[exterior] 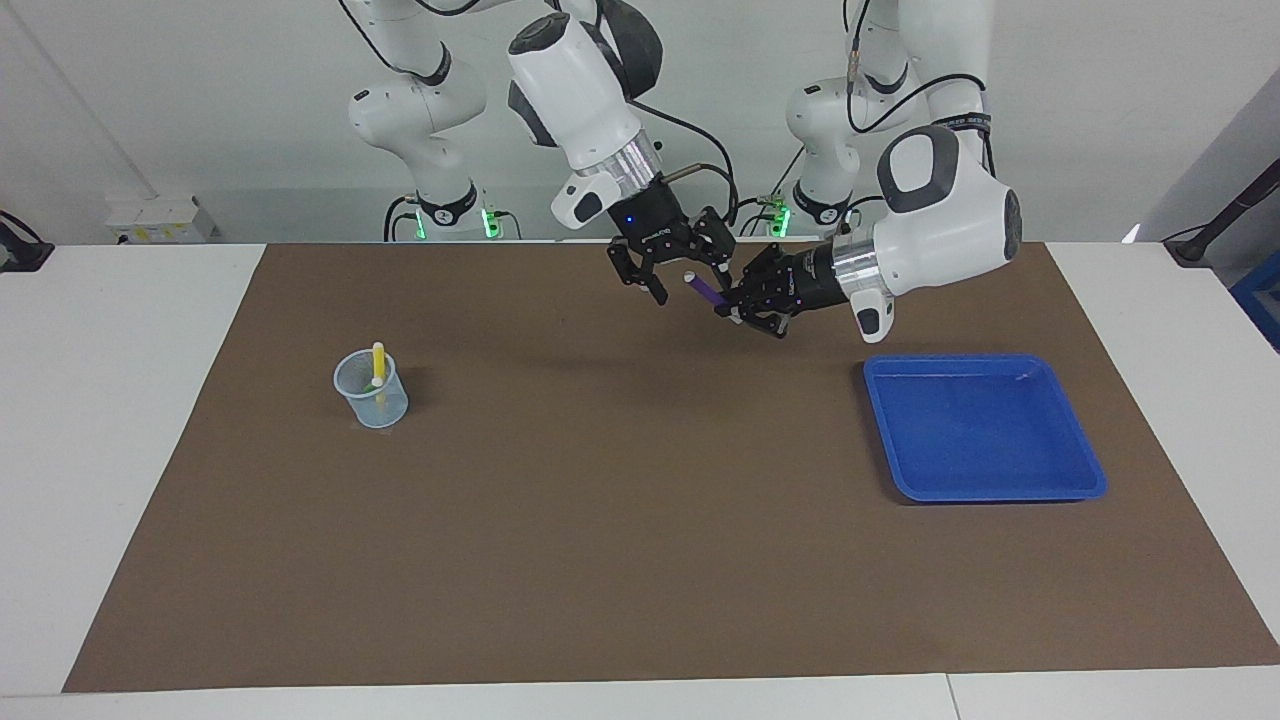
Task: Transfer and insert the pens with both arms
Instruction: 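Lift the purple pen toward the right gripper while the right gripper approaches, then grasp the purple pen with the right gripper beside the left gripper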
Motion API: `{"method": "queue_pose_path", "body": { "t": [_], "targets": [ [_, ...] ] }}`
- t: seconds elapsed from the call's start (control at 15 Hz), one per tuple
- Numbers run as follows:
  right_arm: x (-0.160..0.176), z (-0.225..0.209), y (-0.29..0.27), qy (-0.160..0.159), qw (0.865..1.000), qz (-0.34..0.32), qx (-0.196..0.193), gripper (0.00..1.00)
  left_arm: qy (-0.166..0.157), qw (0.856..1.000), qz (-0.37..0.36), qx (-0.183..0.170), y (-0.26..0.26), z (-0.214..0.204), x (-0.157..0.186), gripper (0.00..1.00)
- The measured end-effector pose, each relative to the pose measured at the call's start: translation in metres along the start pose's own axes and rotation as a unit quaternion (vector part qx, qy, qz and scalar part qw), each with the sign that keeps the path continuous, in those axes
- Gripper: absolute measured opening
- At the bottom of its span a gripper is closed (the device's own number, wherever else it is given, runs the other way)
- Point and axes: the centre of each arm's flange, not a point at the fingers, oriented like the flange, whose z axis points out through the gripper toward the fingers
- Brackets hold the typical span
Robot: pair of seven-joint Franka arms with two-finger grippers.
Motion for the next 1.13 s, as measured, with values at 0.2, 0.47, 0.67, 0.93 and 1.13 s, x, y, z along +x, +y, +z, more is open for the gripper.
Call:
{"method": "queue_pose_path", "body": {
  "t": [0.2, 0.47, 0.67, 0.93, 1.13],
  "targets": [
    [-0.0022, 0.0019, 0.0016, -0.01, 1.0, 0.0, -0.009, 0.99, -0.004, 1.0, -0.003, -0.002, -0.0015, -0.0005, 0.0002, 0.17],
    [-0.0033, 0.0028, 0.0024, -0.015, 1.0, 0.0, -0.013, 0.93, -0.006, 1.0, -0.004, -0.002, -0.0016, -0.0001, 0.0007, 0.17],
    [-0.0036, 0.003, 0.0025, -0.016, 1.0, 0.0, -0.014, 0.9, -0.006, 1.0, -0.004, -0.003, -0.0015, -0.0002, 0.0009, 0.17],
    [-0.0084, 0.0041, 0.0007, -0.022, 1.0, -0.004, -0.018, 0.9, -0.009, 1.0, -0.005, -0.003, -0.0015, 0.0001, 0.0009, 0.17],
    [-0.0103, 0.0046, -0.0003, -0.024, 1.0, -0.005, -0.018, 0.8, -0.011, 1.0, -0.006, -0.004, -0.0013, -0.0003, 0.0008, 0.17]
  ]
}}
